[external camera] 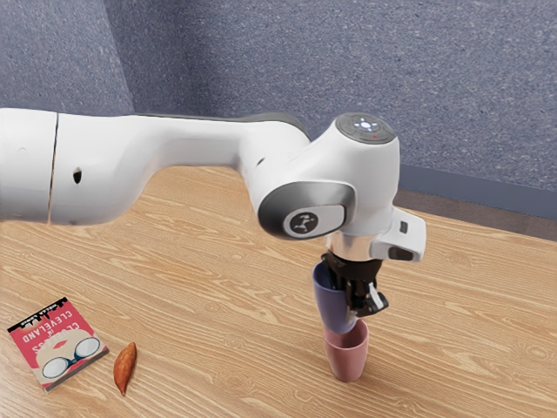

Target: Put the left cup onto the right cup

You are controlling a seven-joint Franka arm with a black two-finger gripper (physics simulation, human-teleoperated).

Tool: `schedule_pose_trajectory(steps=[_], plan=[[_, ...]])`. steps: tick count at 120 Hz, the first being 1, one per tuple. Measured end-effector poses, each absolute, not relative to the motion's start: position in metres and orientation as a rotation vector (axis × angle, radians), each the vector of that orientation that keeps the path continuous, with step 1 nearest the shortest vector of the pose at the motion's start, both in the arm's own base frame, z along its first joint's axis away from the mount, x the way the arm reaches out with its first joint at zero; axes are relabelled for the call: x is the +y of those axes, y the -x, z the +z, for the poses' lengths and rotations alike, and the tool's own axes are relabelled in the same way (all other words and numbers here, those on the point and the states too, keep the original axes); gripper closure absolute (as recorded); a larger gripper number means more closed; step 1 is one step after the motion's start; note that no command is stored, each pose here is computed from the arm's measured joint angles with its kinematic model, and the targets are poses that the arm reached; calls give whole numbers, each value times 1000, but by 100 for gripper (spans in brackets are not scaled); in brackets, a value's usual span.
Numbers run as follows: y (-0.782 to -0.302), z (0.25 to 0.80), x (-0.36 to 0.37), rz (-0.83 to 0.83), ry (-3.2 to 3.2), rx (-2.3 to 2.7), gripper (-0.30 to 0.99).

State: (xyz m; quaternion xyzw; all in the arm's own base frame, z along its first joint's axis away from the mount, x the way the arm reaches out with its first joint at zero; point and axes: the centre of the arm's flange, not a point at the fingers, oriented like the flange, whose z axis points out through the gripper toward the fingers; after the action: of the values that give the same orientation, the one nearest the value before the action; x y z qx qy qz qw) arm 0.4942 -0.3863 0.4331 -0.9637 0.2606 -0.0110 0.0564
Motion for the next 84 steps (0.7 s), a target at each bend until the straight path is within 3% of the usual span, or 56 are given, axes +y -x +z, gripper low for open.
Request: schedule_pose_trajectory(steps=[84], plan=[[-527,389,-392,33,2910,748,78]])
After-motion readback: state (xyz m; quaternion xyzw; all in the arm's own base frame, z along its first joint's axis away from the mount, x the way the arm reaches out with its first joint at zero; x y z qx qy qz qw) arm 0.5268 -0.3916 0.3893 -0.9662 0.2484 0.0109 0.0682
